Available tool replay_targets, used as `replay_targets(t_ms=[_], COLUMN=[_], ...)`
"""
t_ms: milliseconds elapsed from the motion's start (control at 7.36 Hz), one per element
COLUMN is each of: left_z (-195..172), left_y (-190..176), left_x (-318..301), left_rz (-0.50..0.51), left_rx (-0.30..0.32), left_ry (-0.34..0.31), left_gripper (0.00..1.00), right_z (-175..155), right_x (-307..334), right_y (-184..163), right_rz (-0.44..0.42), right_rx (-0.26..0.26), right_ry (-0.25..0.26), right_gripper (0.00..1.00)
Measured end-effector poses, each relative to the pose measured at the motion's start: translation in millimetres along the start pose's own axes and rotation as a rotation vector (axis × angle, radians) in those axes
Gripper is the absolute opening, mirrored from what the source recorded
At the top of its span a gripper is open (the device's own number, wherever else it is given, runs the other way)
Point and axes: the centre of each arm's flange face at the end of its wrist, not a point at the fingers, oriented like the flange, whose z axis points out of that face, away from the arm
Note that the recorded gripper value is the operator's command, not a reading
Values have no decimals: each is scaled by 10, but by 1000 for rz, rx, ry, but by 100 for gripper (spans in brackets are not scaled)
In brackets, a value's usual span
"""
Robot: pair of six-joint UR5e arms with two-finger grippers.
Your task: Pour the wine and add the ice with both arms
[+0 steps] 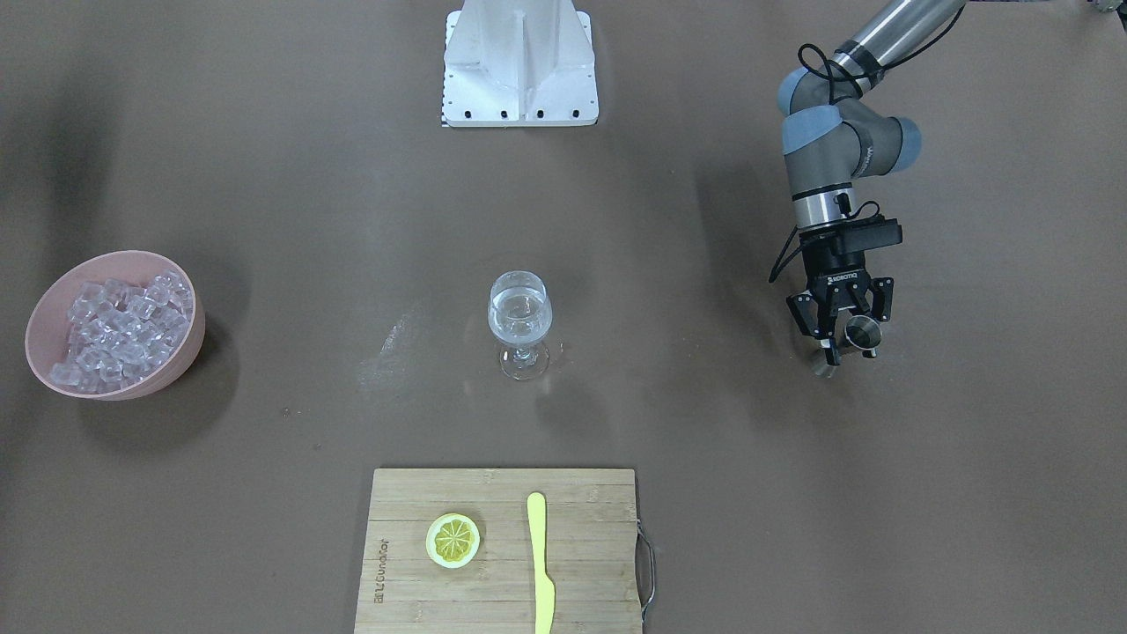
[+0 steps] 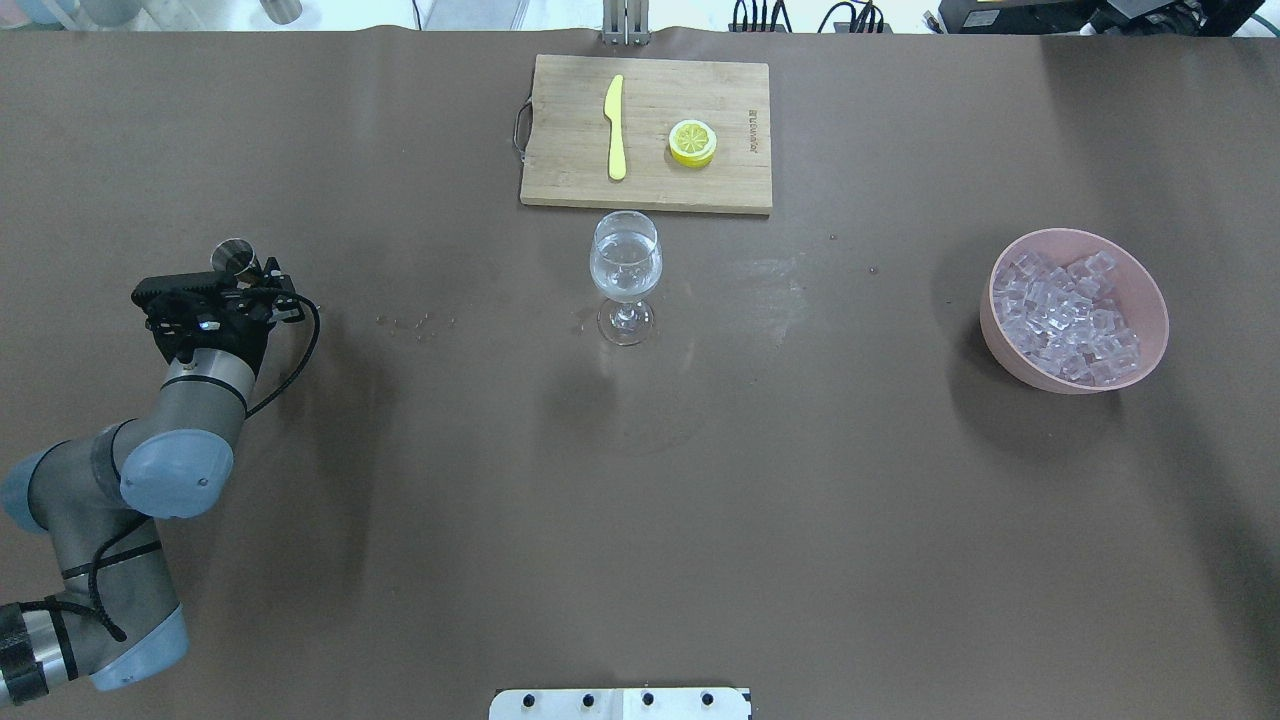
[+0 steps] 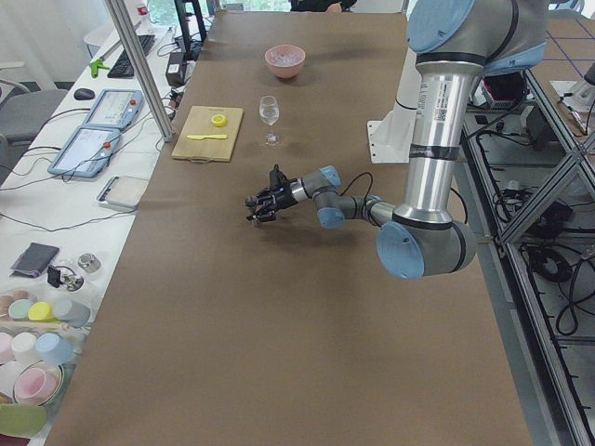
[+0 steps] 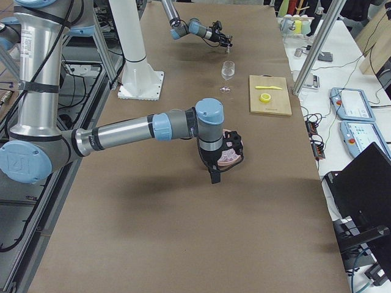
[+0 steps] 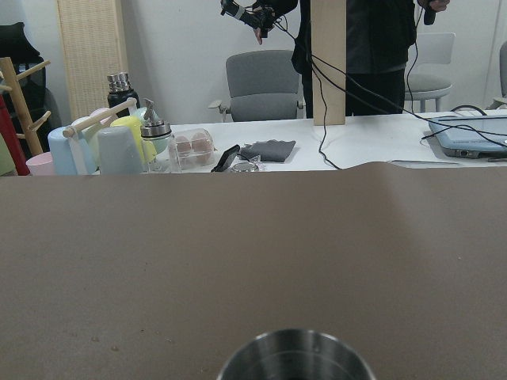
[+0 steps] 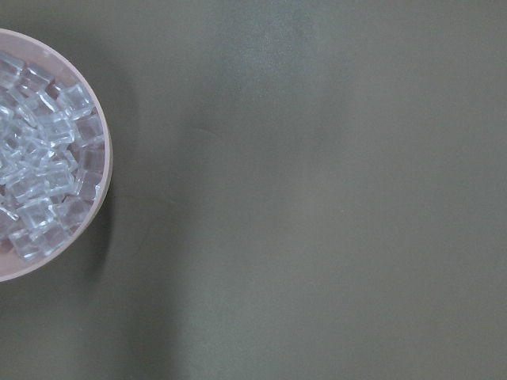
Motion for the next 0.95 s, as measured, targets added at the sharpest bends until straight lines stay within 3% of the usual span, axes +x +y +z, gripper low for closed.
replay_targets(t_ms=[272, 408, 544, 680, 816, 952], left_z=[-4, -5, -8, -15, -29, -50], left_y=[-1, 1, -1, -10, -27, -53], left_x=[-5, -5, -3, 4, 15, 30], left_rz=[-3, -3, -4, -8, -18, -35], left_rx=[0, 0, 0, 0, 3, 6], left_ry=[6, 7, 8, 12, 23, 40], left_gripper=[38, 32, 16, 6, 0, 0], right_z=[-1, -4, -5, -5, -5, -4], right_x=[-1, -3, -3, -4, -3, -2], right_y=[-2, -5, -6, -7, -9, -11], right_rz=[0, -1, -1, -1, -1, -1], right_rx=[0, 1, 1, 1, 1, 1], right_ry=[0, 0, 0, 0, 0, 0], right_gripper=[100, 100, 100, 100, 100, 100])
